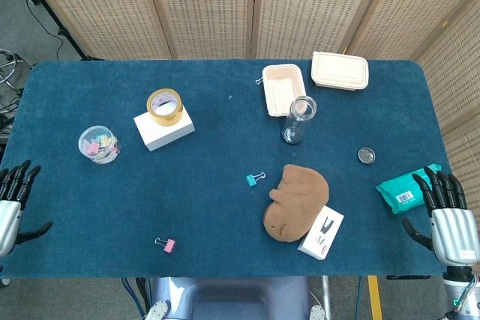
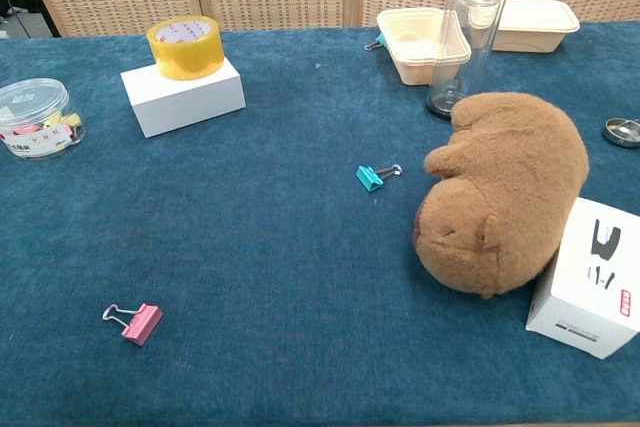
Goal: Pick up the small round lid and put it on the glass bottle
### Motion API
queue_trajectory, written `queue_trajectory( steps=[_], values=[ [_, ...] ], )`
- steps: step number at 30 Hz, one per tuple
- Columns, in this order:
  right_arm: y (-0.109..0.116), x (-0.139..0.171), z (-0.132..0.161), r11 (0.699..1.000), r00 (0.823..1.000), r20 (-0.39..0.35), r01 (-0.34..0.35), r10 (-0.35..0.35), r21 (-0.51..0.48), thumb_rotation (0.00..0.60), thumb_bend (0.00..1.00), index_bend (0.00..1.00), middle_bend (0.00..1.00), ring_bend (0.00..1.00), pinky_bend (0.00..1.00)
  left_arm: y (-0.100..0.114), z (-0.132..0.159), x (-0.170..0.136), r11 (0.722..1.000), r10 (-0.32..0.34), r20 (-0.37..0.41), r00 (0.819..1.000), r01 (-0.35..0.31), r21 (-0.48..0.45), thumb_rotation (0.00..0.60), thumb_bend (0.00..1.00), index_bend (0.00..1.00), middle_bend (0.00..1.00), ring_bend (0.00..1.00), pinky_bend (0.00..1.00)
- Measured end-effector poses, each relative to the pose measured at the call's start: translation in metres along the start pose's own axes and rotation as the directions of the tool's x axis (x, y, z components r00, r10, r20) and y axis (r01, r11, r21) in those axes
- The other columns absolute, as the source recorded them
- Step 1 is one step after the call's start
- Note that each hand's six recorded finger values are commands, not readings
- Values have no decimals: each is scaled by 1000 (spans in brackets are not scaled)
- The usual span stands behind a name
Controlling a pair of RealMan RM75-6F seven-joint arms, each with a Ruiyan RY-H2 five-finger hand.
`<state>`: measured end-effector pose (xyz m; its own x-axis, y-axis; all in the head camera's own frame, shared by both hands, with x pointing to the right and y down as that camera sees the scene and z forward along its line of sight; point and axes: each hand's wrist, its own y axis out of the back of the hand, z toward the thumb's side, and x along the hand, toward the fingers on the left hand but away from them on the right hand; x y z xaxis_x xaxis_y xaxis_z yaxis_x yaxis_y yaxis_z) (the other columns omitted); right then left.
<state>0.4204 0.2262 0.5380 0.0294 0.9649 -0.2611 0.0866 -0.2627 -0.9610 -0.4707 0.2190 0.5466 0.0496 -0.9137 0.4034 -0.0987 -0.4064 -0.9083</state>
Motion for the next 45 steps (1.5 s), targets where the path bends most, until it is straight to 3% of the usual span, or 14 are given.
queue_trajectory(
  steps=[7,16,22,27,34,45],
  values=[
    [-5,0,-2,1000,1000,10,-18,17,24,600,35,73,0,0,0,0,0,-1,1000,5,-6,1000,-5,2,600,0,0,0,0,0],
    [-15,-32,-12,998,998,26,-57,57,9,600,55,213,0,0,0,2,1,2,1000,13,2,1000,-13,-16,600,0,0,0,0,0],
    [-24,-86,-17,994,994,16,-112,112,2,600,169,324,0,0,0,1,-1,7,1000,11,-17,1000,-12,-16,600,0,0,0,0,0],
    [-35,-132,-12,988,988,-2,-153,153,17,600,388,339,0,0,0,2,-3,7,1000,20,-24,1000,-20,-16,600,0,0,0,0,0],
    [-66,-175,2,974,974,-3,-225,225,9,600,440,367,0,0,0,2,-6,10,999,19,-37,999,-20,-32,600,0,0,0,0,0],
    [-110,-198,4,946,945,42,-324,323,13,600,439,383,0,0,0,2,-8,13,999,11,-52,999,-14,-43,600,0,0,0,0,0]
  ],
)
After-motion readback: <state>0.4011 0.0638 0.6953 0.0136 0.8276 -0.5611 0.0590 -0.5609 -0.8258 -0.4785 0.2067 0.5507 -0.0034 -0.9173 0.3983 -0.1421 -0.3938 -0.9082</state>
